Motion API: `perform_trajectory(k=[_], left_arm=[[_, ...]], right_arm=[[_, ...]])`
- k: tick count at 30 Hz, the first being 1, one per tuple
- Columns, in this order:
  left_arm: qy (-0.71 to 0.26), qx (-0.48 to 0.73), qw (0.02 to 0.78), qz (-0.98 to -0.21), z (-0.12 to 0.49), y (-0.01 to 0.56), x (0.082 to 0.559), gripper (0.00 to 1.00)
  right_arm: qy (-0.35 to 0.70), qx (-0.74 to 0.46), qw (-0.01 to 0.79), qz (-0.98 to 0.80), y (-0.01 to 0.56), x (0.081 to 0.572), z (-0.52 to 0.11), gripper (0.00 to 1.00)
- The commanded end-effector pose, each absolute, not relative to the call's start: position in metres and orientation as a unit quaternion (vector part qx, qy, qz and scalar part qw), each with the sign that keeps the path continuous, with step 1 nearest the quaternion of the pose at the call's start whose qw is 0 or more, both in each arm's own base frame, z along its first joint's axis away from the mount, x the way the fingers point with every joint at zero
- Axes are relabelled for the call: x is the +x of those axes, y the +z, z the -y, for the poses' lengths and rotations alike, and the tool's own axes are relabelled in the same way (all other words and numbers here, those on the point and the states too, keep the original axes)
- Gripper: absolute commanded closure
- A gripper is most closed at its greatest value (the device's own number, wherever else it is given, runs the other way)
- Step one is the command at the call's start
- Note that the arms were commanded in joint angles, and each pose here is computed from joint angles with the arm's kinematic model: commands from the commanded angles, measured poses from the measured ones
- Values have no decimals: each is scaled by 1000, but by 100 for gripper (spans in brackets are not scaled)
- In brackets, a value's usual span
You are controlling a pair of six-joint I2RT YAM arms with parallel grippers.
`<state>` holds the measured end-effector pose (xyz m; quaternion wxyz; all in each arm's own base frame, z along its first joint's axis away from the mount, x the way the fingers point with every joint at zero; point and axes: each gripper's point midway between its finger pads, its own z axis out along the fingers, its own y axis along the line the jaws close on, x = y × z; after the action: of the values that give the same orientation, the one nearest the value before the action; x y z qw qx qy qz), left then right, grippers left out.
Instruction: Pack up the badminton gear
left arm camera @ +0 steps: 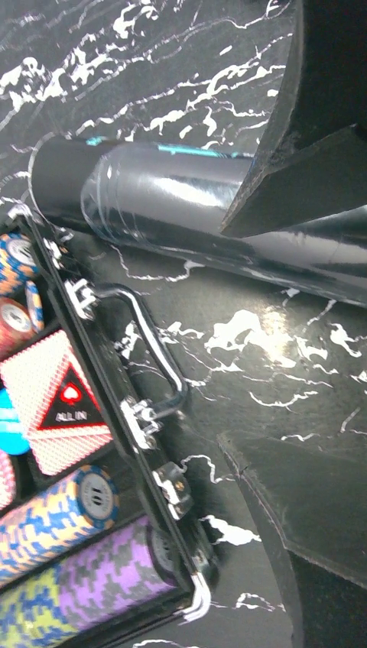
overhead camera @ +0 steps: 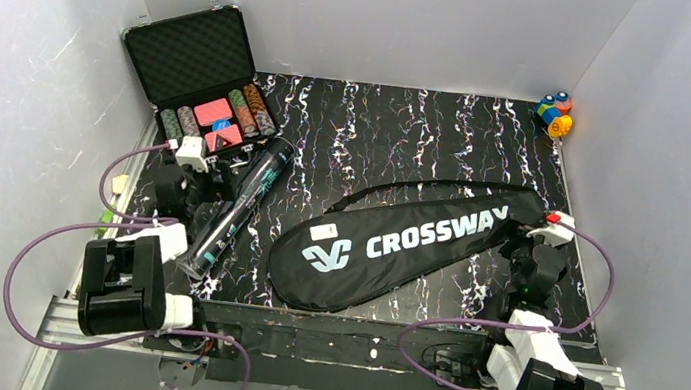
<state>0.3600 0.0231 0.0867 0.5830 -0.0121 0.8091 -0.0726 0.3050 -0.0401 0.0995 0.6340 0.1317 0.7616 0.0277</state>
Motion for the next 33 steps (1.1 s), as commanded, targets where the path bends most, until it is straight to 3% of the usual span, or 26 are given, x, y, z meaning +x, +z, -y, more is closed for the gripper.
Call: perform_trajectory(k=[1, 18, 23, 33], left_arm=[[-60, 11, 646, -761, -16, 116, 369, 2], [-33, 21, 657, -753, 7, 96, 386, 1], [-35, 21, 650, -759, 7, 95, 385, 1], [-35, 20, 655, -754, 7, 96, 386, 1]], right_arm=[[10, 109, 703, -703, 144, 319, 44, 9], [24, -12, 700, -714, 116, 349, -6, 9], [16, 44, 638, -769, 102, 369, 14, 8], [18, 43, 649, -760, 105, 368, 15, 8]])
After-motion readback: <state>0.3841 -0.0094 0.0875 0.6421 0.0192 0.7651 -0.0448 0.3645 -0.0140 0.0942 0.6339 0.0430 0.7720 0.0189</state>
